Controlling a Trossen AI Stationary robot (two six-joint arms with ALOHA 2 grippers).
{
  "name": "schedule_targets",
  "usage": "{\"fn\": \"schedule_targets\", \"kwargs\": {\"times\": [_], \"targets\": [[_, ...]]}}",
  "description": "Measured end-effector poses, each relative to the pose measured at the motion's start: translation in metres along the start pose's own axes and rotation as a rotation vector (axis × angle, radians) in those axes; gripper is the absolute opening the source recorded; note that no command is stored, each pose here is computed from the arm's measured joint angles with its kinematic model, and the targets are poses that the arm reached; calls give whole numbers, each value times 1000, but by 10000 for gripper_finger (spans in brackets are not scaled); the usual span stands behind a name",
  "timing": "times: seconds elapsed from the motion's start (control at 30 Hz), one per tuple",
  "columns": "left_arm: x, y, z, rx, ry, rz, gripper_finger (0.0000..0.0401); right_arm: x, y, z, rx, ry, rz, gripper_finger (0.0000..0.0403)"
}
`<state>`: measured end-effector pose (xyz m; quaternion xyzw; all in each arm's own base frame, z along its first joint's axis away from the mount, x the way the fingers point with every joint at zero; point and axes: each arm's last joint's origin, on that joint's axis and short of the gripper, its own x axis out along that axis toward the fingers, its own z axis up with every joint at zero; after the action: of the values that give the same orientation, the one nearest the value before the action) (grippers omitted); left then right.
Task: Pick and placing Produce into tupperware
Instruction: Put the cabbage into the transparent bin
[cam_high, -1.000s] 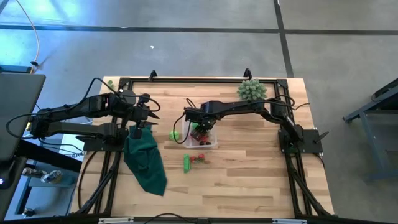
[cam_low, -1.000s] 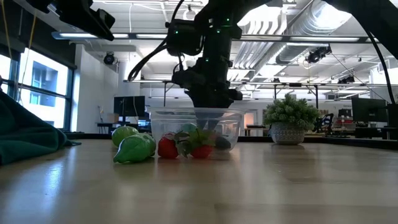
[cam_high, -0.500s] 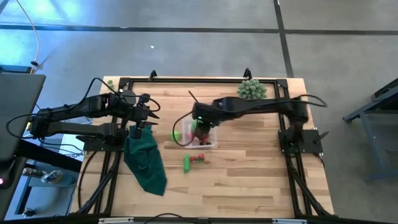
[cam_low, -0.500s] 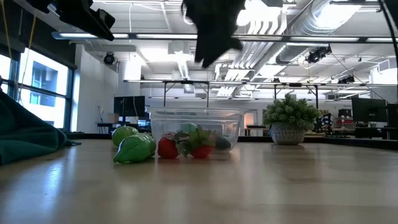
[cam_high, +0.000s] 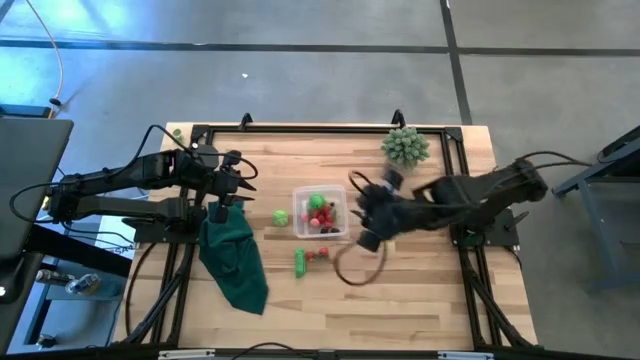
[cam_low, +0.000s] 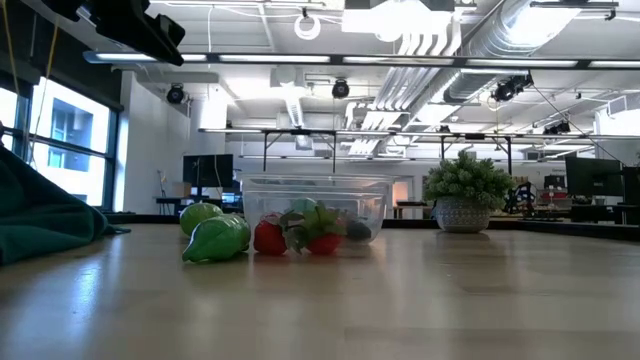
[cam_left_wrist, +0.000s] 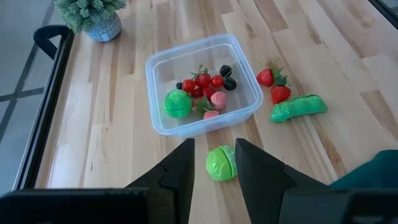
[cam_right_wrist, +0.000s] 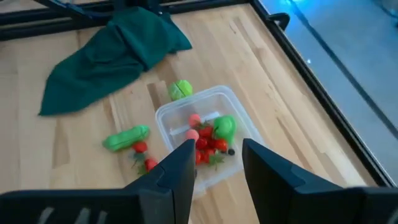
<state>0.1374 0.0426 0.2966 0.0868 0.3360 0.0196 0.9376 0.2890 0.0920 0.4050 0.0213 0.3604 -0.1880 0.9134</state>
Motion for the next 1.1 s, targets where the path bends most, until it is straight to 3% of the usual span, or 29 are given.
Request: {"fn": "schedule_targets", "kwargs": {"times": [0.23,0.4,0.57,0.77,0.93,1.1], "targets": [[0,0,0,0,0,0,106,-36,12,-30,-52,13,-81,124],[0,0,0,0,0,0,106,-49,25,-38,-92,-16,-37,124],[0,0,0,0,0,0,106,-51,50,-27,-173,-144,114,124],[0,0,0,0,0,0,106,-29,65,7,-337,-286,416,124],[0,0,0,0,0,0,106,-3,41,31,-426,-330,525,124],[0,0,0,0,0,0,106,7,-16,43,-386,-256,575,124]]}}
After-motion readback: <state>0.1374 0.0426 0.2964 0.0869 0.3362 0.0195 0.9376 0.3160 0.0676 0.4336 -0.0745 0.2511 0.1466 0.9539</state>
